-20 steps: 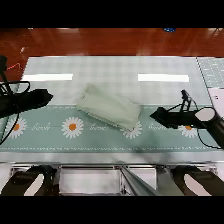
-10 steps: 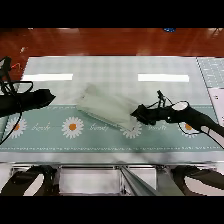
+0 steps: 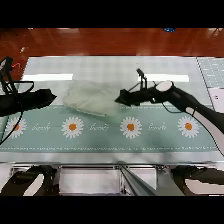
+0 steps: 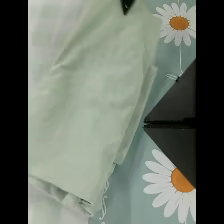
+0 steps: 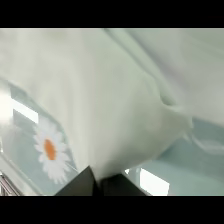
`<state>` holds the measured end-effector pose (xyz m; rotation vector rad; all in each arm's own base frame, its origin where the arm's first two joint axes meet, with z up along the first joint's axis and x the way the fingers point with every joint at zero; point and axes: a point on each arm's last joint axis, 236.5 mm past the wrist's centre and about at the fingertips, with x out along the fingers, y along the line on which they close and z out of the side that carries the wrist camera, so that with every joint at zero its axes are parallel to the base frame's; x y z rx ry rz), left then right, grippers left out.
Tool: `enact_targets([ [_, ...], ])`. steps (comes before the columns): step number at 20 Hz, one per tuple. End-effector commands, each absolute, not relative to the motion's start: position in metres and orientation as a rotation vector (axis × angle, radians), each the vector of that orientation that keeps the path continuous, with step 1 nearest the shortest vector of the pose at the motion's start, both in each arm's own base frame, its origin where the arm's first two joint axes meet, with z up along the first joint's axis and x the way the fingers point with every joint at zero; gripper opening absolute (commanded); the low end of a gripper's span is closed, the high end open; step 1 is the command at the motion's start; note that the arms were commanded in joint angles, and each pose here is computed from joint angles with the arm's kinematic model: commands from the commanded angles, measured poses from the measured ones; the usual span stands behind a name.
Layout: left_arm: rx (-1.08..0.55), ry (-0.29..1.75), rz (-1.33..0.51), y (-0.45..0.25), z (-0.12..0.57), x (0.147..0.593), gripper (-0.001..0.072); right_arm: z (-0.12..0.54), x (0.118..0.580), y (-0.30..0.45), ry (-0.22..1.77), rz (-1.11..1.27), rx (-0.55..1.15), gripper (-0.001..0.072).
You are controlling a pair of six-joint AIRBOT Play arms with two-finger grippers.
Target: Fold the shirts.
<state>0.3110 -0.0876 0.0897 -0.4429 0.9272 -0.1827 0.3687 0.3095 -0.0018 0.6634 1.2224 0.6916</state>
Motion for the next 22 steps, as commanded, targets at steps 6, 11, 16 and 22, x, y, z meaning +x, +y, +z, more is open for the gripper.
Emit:
enact_targets([
  [6, -0.48, 0.93, -0.208, -0.096, 0.092, 0.311, 0.0019, 0.183, 0.45, 0.271, 0.904, 0.672, 0.357, 0.0024],
  [11, -0.477, 0.93, -0.21, -0.096, 0.092, 0.311, 0.0019, 0.24, 0.475, 0.169, 0.841, 0.527, 0.399, 0.0024],
  [16, -0.477, 0.929, -0.21, -0.096, 0.092, 0.311, 0.0019, 0.279, 0.465, 0.04, 0.788, 0.328, 0.523, 0.0024],
  [22, -0.477, 0.925, -0.209, -0.096, 0.092, 0.312, 0.0019, 0.282, 0.396, -0.085, 0.812, 0.028, 0.578, 0.0023],
])
